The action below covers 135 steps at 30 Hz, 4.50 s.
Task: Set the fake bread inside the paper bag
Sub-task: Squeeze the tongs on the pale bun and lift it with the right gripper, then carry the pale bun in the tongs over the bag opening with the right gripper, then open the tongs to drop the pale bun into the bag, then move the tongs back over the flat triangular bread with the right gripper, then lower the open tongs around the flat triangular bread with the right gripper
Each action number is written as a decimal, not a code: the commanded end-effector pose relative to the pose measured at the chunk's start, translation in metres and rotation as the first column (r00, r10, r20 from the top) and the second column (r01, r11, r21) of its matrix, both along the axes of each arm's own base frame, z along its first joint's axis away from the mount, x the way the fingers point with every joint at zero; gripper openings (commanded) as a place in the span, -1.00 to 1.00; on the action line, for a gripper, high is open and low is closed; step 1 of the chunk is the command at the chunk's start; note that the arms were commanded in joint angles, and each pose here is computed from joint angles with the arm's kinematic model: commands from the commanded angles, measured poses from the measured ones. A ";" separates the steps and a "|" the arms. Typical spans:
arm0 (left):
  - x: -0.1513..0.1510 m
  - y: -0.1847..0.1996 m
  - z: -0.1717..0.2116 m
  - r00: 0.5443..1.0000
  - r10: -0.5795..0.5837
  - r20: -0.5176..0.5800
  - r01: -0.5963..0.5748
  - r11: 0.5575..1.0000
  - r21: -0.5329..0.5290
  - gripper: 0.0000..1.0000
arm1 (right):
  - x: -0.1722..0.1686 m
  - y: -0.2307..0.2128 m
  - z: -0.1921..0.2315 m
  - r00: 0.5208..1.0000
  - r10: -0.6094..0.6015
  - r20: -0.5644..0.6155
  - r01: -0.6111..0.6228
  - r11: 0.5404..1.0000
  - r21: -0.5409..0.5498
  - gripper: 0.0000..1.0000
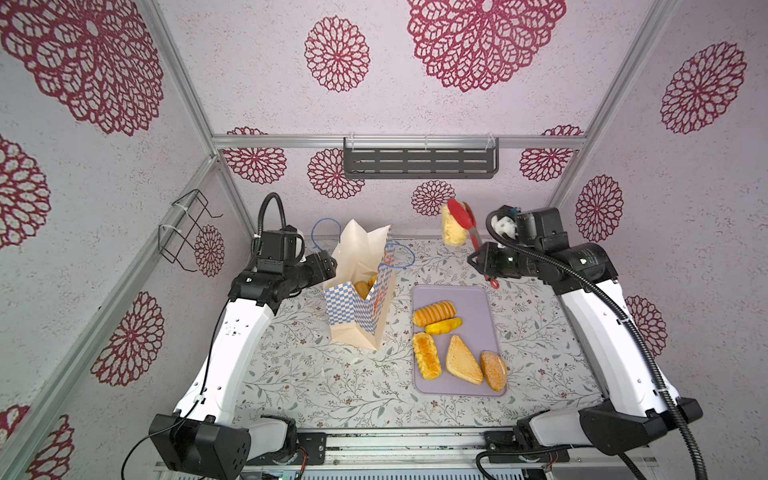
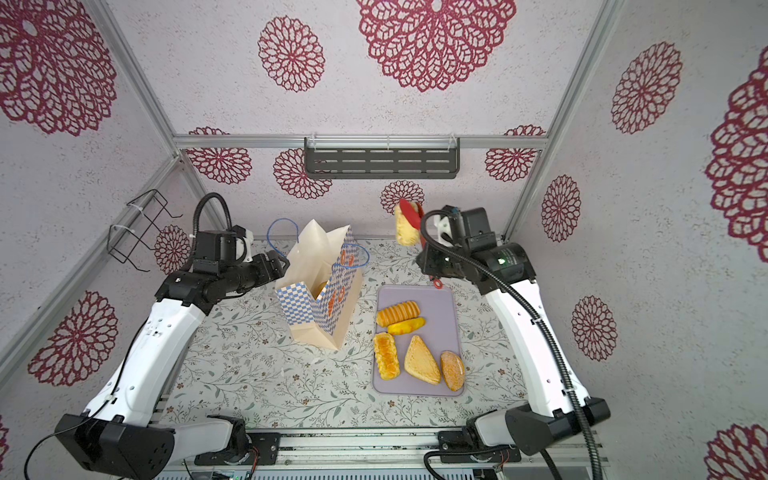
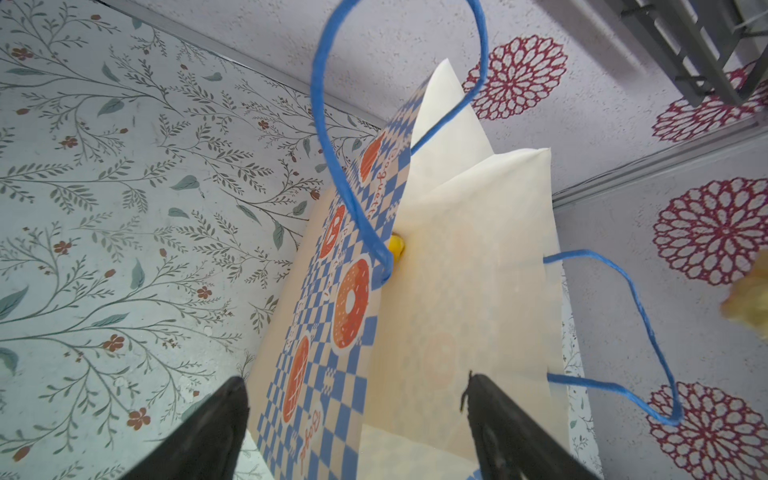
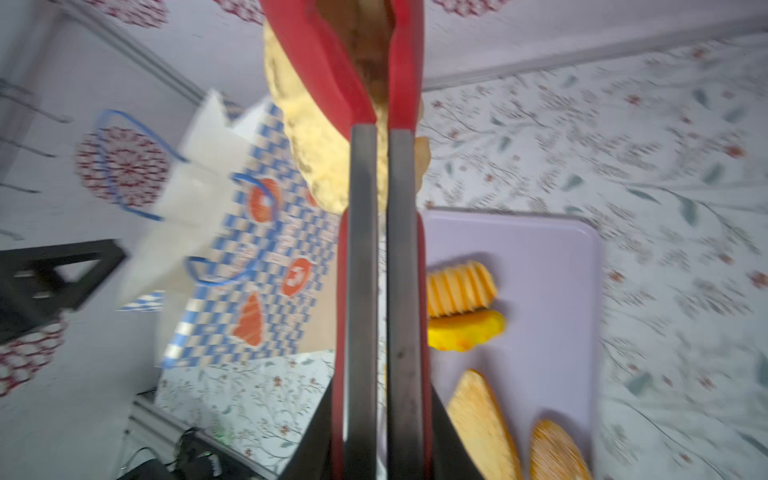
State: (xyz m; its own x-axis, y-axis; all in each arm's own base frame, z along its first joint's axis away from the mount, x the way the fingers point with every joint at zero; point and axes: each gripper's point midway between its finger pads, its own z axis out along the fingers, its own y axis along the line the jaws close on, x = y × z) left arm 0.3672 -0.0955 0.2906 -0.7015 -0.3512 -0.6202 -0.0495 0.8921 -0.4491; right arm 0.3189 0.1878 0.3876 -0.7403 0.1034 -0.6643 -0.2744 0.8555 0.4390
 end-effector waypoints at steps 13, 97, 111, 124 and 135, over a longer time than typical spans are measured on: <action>0.013 -0.004 -0.015 0.999 0.051 -0.017 -0.049 0.995 0.083 0.03 | 0.022 0.153 0.030 0.951 0.288 0.115 -0.306 0.931 0.199 -0.64; -0.004 -0.002 -0.008 0.997 0.068 0.034 -0.071 0.994 0.078 0.81 | -0.132 -0.065 -0.213 0.870 -0.094 -0.485 0.033 0.990 -0.134 -0.07; -0.008 0.001 -0.006 0.996 0.070 0.059 -0.073 0.996 0.052 0.93 | -0.167 -0.073 -0.248 0.780 -0.078 -0.621 -0.055 0.980 -0.193 -0.01; -0.009 0.004 -0.009 0.996 0.068 0.057 -0.069 0.997 0.023 0.94 | -0.156 -0.059 -0.252 0.770 -0.032 -0.638 -0.151 0.961 -0.231 0.02; -0.009 0.004 -0.012 0.996 0.068 0.057 -0.068 0.998 -0.004 0.94 | -0.153 -0.062 -0.261 0.752 -0.062 -0.657 -0.200 0.927 -0.317 0.02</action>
State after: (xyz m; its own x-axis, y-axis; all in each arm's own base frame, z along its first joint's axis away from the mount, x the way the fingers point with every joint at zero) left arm 0.3551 -0.0913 0.2685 -0.6674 -0.3819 -0.6394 -0.1042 0.8980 -0.4275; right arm 0.1626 0.1314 0.1205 -0.9965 -0.0815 0.0196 -0.0740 0.9652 0.2507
